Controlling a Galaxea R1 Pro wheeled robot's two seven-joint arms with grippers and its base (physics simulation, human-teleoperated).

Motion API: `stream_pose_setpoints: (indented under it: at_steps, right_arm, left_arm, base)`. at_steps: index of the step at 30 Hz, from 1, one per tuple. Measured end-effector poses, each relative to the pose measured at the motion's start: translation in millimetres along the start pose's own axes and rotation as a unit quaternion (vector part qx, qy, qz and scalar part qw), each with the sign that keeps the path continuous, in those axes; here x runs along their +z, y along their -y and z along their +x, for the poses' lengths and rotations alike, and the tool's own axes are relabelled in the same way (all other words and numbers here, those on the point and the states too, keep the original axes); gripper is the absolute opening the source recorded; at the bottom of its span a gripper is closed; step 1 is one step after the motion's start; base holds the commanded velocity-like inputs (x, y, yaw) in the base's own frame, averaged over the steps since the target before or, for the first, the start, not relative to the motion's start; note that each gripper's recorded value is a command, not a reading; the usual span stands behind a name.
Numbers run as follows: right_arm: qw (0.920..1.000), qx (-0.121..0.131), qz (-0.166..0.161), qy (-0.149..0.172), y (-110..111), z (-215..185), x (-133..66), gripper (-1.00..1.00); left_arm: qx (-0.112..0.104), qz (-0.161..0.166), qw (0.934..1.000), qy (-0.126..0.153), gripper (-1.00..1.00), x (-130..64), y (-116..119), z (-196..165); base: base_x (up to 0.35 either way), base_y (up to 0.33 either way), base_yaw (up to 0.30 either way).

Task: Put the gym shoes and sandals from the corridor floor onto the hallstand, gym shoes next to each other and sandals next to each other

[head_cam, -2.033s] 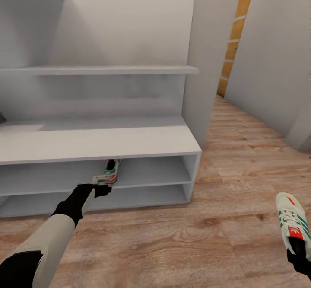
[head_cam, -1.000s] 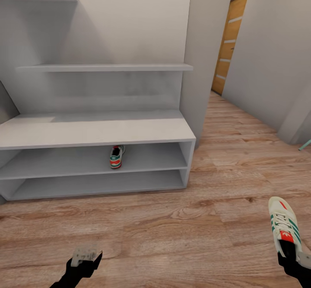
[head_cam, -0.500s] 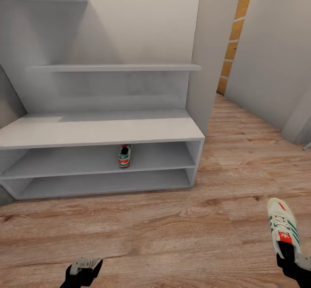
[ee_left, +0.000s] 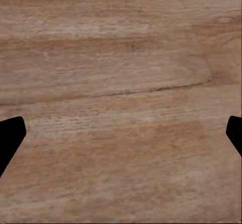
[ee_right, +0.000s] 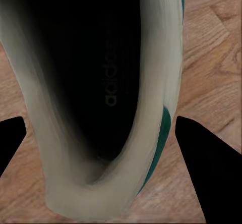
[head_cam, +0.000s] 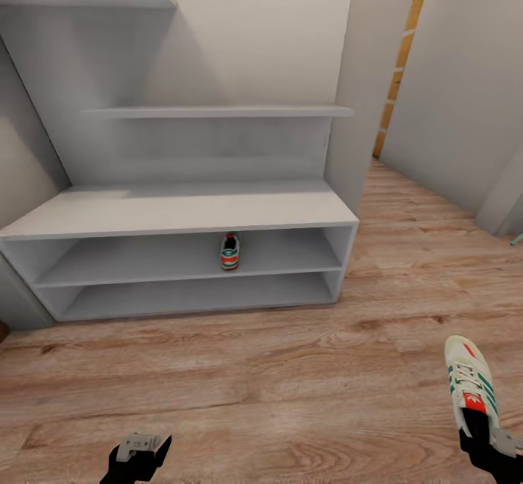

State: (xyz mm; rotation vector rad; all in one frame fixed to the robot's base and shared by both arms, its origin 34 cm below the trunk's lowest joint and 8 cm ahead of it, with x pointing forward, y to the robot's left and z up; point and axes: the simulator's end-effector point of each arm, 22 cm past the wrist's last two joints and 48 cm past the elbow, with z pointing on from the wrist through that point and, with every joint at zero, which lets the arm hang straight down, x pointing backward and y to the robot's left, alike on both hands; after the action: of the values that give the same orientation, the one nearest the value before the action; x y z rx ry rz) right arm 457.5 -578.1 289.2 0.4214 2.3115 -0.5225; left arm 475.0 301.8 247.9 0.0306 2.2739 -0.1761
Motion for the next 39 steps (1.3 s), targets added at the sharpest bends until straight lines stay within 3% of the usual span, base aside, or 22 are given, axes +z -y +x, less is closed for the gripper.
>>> stream_pose_setpoints:
  at_steps: [12, 29, 34, 35, 39]
  right_arm:
    - [1.0, 0.001, -0.001, -0.008, -1, 8, -0.6, -1.0]
    - [1.0, 0.001, -0.002, -0.008, -2, 8, -0.6, -1.0]
    - [0.9999, 0.002, -0.004, -0.009, -3, 8, -0.7, -1.0]
    - [0.9999, 0.002, -0.005, -0.009, -3, 8, -0.7, -1.0]
    - [1.0, 0.002, -0.005, -0.008, -3, 7, -0.6, -1.0]
  left_arm:
    - [0.0, -0.003, 1.0, 0.002, 1.0, 0.5, -2, -4]
    - [0.005, 0.016, 0.9998, 0.006, 1.0, 4.2, 14, -9]
    - [0.007, 0.059, 0.9982, 0.005, 1.0, 4.1, 28, -12]
    - [0.011, 0.131, 0.9913, 0.008, 1.0, 1.5, 56, -22]
    - [0.012, 0.193, 0.9811, 0.008, 1.0, -6.0, 81, -24]
  base:
    - [-0.15, 0.259, 0.002]
    - [-0.001, 0.024, 0.13]
    - [0.0, 0.0, 0.003]
    - [0.0, 0.0, 0.0]
    - [0.0, 0.0, 0.0]
